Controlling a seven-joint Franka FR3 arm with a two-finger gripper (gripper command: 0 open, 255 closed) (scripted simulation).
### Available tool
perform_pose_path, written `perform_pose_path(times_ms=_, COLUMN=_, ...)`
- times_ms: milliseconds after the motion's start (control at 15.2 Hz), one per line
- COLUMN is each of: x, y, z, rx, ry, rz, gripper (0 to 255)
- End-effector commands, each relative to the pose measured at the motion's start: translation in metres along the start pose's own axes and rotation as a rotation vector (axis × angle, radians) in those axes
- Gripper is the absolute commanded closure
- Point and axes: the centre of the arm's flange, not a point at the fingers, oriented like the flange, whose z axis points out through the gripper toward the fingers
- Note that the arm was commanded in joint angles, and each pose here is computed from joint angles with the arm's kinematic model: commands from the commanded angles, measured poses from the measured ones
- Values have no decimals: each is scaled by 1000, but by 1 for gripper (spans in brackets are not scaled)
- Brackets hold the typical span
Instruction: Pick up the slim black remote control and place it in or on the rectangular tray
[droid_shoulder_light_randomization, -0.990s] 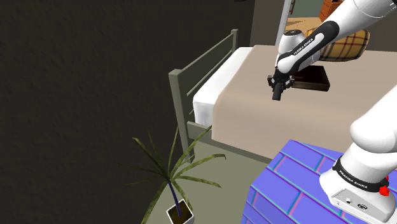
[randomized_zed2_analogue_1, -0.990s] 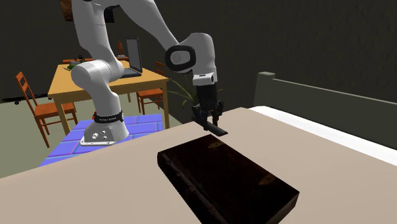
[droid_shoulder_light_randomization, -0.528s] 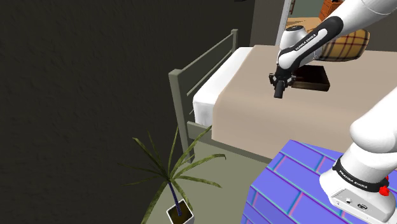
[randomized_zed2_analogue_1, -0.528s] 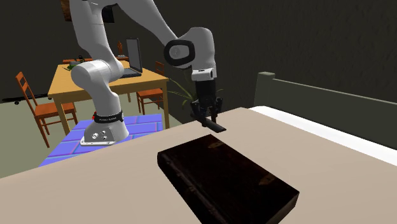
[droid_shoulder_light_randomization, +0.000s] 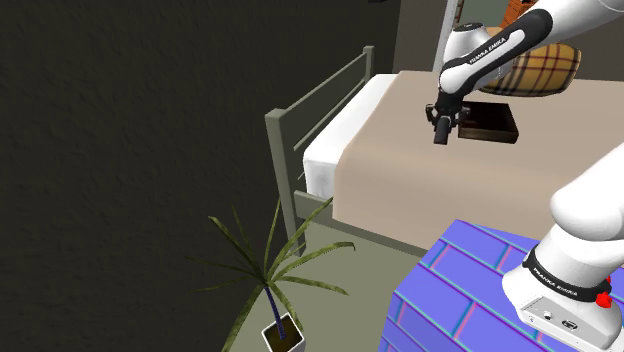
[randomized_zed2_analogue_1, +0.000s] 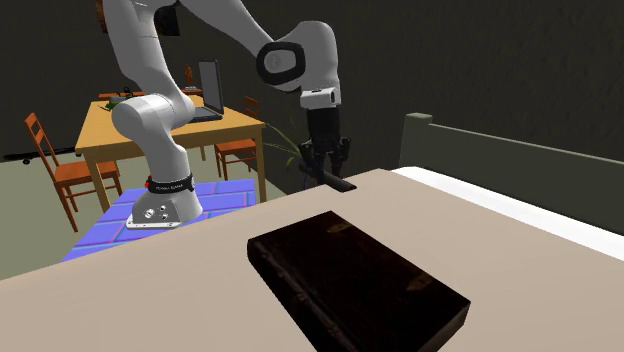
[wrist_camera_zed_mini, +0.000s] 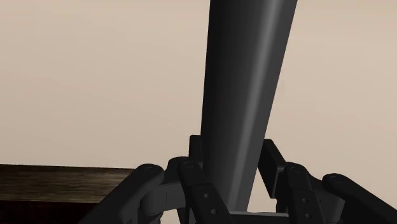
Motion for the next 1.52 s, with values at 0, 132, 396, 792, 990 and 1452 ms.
perform_pose_path(times_ms=0, x=3, y=-1, z=-11, rx=0, ry=0, rz=0, gripper=255)
perform_pose_path(times_ms=132, x=5, y=-1, z=-21, rx=0, ry=0, rz=0, gripper=255)
perform_pose_path(times_ms=396, x=10, y=0, z=-42, rx=0, ry=0, rz=0, gripper=255)
perform_pose_path(times_ms=792, x=35, y=14, z=-52, rx=0, ry=0, rz=0, gripper=255)
perform_pose_path(times_ms=990, x=67, y=35, z=-42, rx=0, ry=0, rz=0, gripper=255)
perform_pose_path(times_ms=1452, x=143, y=84, z=-19, rx=0, ry=0, rz=0, gripper=255)
